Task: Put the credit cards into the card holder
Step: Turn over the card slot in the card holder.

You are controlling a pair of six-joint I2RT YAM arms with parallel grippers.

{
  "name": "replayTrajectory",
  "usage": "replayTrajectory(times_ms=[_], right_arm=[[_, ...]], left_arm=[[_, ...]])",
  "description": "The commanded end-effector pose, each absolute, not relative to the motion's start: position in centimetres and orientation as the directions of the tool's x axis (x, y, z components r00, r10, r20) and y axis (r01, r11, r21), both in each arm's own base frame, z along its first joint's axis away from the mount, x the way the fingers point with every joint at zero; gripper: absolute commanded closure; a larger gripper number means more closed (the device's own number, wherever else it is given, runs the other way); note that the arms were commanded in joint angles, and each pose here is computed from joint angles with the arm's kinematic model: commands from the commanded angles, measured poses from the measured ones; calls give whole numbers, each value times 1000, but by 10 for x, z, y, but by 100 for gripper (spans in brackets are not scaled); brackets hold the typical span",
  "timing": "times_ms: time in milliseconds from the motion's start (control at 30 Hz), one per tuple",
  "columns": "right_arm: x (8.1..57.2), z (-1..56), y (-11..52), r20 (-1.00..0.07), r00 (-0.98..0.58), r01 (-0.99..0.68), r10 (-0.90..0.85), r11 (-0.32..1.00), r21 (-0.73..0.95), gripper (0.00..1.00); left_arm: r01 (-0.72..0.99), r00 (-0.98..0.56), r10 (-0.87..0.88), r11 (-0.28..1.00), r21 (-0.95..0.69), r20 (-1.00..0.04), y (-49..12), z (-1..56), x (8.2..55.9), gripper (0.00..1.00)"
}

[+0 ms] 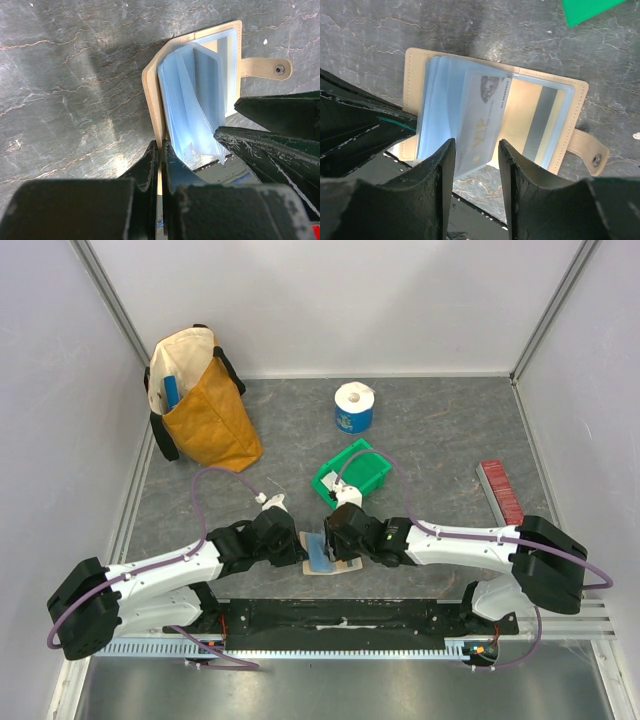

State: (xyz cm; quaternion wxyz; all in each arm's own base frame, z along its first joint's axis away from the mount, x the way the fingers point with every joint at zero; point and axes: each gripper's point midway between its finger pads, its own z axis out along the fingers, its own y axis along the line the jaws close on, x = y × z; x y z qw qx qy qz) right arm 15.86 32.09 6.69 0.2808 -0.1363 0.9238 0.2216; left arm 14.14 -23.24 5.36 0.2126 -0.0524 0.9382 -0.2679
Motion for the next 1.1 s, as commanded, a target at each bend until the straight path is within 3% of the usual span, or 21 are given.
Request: replayTrajectory(times_ms=[0,467,733,900,1067], right_arm=[[171,82,318,-624,-776,-357,-96,882,308,53],[176,79,301,-632,-769,-316,-98,918,242,54],[182,66,264,-635,-763,-243,-122,964,107,56],[197,106,274,-698,-714,-282,-57,936,213,53],[245,153,274,-723,-690,-322,22,886,335,52]], left_arm=[[25,-888,-229,842,-539,-399,-235,62,149,98],[22,-889,-228,846,-533,-398,-233,58,148,98],[13,-888,-233,848,-529,-396,-231,53,147,98],[7,-877,-243,857,-515,-415,-228,50,152,98],[-15,-873,-253,869,-495,-417,-228,44,157,98]])
